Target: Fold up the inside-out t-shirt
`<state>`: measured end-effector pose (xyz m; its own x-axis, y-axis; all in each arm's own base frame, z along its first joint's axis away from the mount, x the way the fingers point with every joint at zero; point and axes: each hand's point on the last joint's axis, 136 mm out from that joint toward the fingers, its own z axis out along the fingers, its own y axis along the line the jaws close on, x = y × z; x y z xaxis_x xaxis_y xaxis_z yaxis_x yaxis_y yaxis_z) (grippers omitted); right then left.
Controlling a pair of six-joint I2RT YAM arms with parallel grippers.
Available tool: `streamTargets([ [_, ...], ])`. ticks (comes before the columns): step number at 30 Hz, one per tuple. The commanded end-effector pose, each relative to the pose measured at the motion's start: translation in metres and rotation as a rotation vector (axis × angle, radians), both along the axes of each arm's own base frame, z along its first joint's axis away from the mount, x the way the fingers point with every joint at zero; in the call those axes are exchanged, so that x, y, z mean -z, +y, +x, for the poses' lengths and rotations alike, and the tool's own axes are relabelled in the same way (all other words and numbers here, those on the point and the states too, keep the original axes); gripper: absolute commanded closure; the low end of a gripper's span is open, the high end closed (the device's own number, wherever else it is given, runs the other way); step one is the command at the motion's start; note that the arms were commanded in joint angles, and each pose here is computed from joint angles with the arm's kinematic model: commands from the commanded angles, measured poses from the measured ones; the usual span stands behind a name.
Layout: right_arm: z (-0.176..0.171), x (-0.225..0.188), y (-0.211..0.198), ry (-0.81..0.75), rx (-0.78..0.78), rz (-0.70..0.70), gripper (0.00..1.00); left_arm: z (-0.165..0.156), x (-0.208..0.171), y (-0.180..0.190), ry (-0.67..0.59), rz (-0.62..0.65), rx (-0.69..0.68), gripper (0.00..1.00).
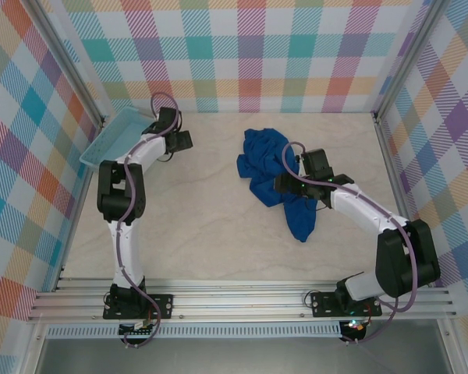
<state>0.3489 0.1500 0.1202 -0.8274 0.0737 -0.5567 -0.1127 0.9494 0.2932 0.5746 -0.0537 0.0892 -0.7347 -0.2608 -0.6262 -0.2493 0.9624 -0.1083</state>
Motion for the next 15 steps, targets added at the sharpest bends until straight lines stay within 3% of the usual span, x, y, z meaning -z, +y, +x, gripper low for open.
streamTargets([
  [1,0.001,-0.007,0.011,0.005,-0.042,0.039,0.12,0.018,0.006,0.020,0.008,0.044,-0.018,0.18],
  [9,0.001,-0.006,-0.008,-0.001,0.004,-0.062,0.13,0.062,0.004,0.070,0.020,0.120,-0.087,0.17],
  [11,0.003,-0.005,-0.018,-0.004,0.026,-0.106,0.14,0.063,-0.009,0.063,0.017,0.083,-0.055,0.15],
  [15,0.010,0.004,-0.031,0.036,0.063,-0.118,0.18,0.054,-0.043,0.012,-0.008,-0.105,0.068,0.13],
])
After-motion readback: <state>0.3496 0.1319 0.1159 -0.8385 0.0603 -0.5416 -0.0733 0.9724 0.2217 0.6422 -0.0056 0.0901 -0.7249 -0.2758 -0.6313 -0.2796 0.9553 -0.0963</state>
